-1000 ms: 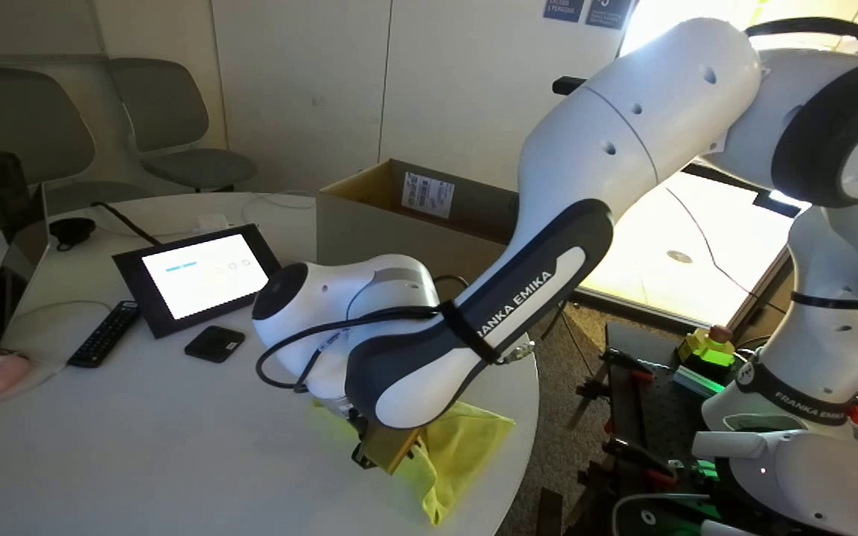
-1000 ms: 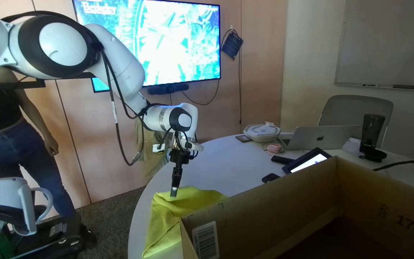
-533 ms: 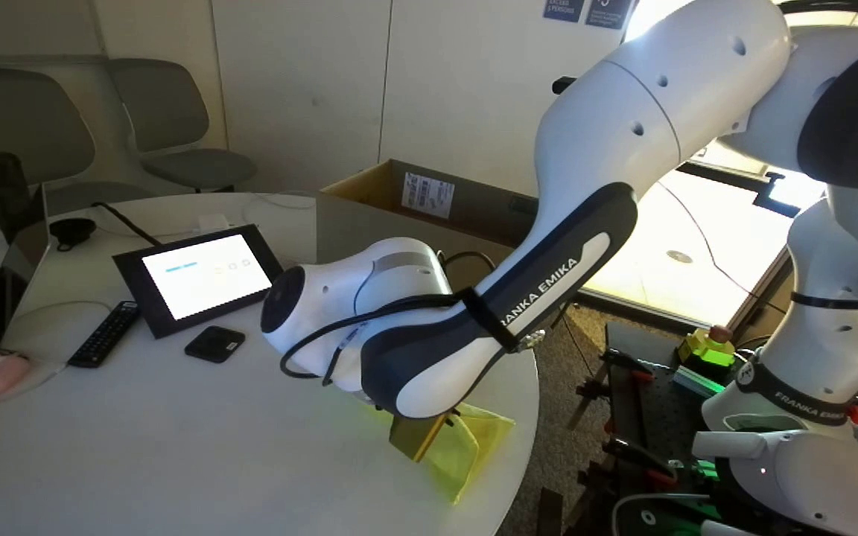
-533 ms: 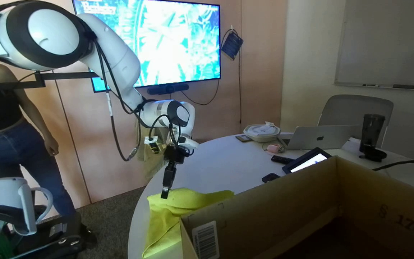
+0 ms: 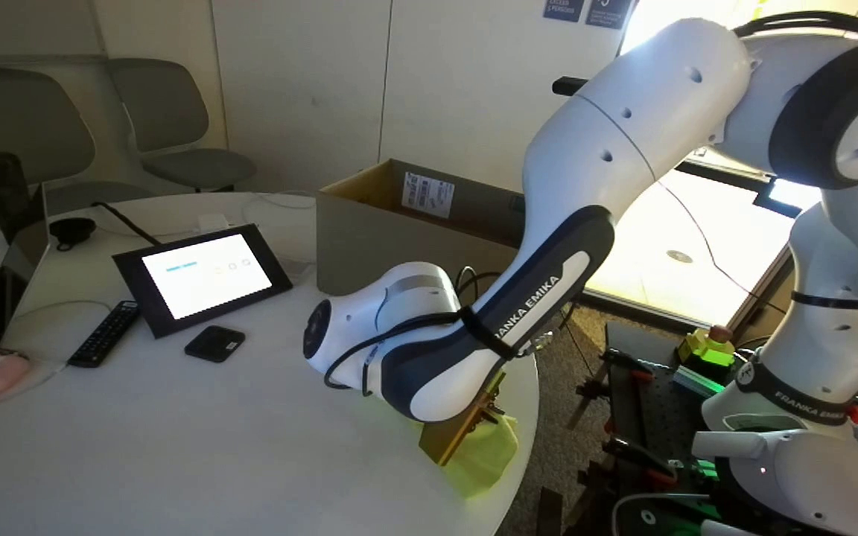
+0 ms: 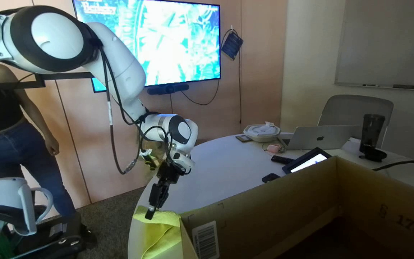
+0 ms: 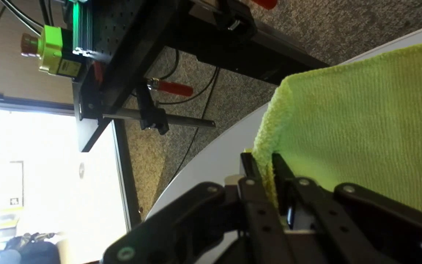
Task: Put the marker on the towel, fold the towel then put it in the box
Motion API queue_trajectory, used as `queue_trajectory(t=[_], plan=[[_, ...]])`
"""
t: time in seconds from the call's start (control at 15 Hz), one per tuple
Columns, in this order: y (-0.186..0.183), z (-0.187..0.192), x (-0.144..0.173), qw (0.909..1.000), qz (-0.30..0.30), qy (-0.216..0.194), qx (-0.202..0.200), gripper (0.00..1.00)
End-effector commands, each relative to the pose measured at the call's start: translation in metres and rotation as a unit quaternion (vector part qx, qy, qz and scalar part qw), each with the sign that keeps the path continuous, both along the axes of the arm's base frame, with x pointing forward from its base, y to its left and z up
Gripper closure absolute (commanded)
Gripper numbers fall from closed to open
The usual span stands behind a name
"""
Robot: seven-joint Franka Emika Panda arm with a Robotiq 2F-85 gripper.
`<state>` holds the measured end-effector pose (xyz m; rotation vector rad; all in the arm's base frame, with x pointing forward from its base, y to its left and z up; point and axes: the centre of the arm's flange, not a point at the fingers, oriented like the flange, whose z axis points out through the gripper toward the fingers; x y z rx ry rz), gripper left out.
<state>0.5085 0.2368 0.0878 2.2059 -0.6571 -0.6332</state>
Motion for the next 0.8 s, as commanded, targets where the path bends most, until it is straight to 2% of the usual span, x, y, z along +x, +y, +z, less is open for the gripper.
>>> queue_trajectory(t=[0.0, 0.27, 0.4, 0.47, 0.6, 0.73], plan=[[-0.026, -0.02, -0.018, 0.9968, -0.07, 0.033, -0.021, 0.89], [-0.047, -0.048, -0.032, 0.9882, -0.135, 0.069, -0.019, 0.9], [-0.052, -0.055, -0.034, 0.9847, -0.157, 0.076, 0.0, 0.92], [-0.054, -0.055, -0.034, 0.9831, -0.167, 0.075, 0.007, 0.69], [-0.056, -0.052, -0.031, 0.9807, -0.183, 0.065, 0.025, 0.64], [-0.056, -0.044, -0.026, 0.9792, -0.194, 0.048, 0.032, 0.49]])
